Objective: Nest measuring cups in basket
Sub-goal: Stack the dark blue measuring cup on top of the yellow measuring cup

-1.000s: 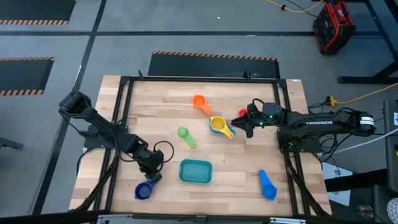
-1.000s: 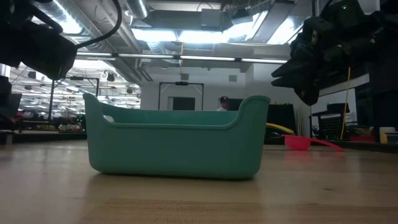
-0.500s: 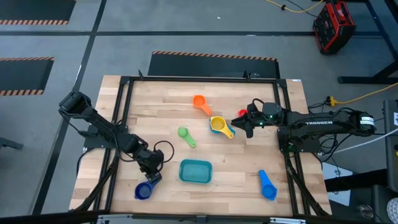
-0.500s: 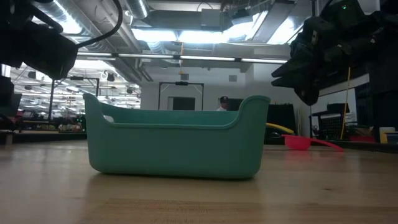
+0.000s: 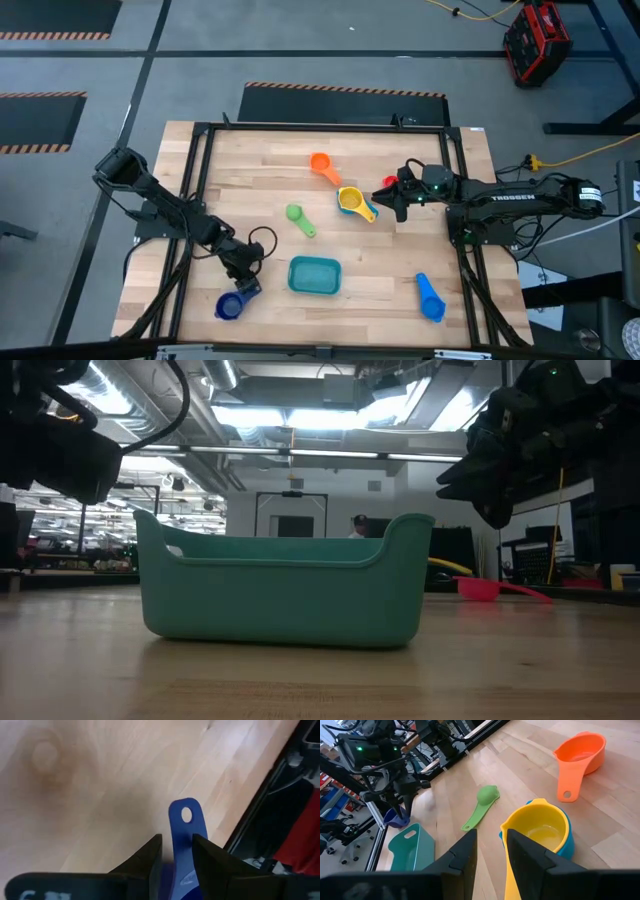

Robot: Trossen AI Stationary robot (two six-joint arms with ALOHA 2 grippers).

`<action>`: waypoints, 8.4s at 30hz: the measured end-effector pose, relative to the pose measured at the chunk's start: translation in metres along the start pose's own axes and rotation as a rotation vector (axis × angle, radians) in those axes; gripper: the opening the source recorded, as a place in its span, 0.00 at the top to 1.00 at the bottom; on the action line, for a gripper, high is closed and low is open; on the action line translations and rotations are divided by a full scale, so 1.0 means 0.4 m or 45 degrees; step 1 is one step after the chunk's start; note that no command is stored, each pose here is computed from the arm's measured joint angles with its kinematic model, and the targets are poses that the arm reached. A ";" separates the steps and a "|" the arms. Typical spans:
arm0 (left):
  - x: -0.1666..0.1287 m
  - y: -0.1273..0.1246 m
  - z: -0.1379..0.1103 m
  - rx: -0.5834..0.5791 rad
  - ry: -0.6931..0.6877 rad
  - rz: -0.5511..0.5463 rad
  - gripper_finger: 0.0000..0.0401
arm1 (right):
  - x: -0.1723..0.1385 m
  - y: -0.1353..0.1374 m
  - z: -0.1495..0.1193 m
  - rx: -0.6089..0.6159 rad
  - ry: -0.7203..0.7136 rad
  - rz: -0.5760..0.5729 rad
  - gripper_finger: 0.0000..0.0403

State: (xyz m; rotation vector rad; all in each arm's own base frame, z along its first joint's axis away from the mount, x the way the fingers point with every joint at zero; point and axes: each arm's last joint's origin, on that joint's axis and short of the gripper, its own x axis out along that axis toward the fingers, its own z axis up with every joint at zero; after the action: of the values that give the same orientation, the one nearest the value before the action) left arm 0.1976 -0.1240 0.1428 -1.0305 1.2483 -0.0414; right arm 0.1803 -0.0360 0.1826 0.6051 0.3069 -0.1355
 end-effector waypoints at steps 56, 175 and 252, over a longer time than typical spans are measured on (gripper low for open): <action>0.012 0.033 -0.006 0.038 -0.027 -0.103 0.75 | 0.000 0.000 0.000 0.002 0.000 0.000 0.72; -0.238 0.092 0.339 0.473 -0.950 -0.613 1.00 | 0.456 0.089 0.175 0.037 0.415 0.665 0.70; -0.231 0.085 0.338 0.510 -1.128 -0.468 0.71 | 0.461 0.107 0.143 -0.061 0.442 0.616 0.98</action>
State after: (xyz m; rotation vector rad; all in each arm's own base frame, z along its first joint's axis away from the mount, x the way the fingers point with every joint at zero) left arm 0.2525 0.0288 0.1837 -0.7682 0.2223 -0.1006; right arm 0.3779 -0.0409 0.1906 0.6393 0.4876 0.4456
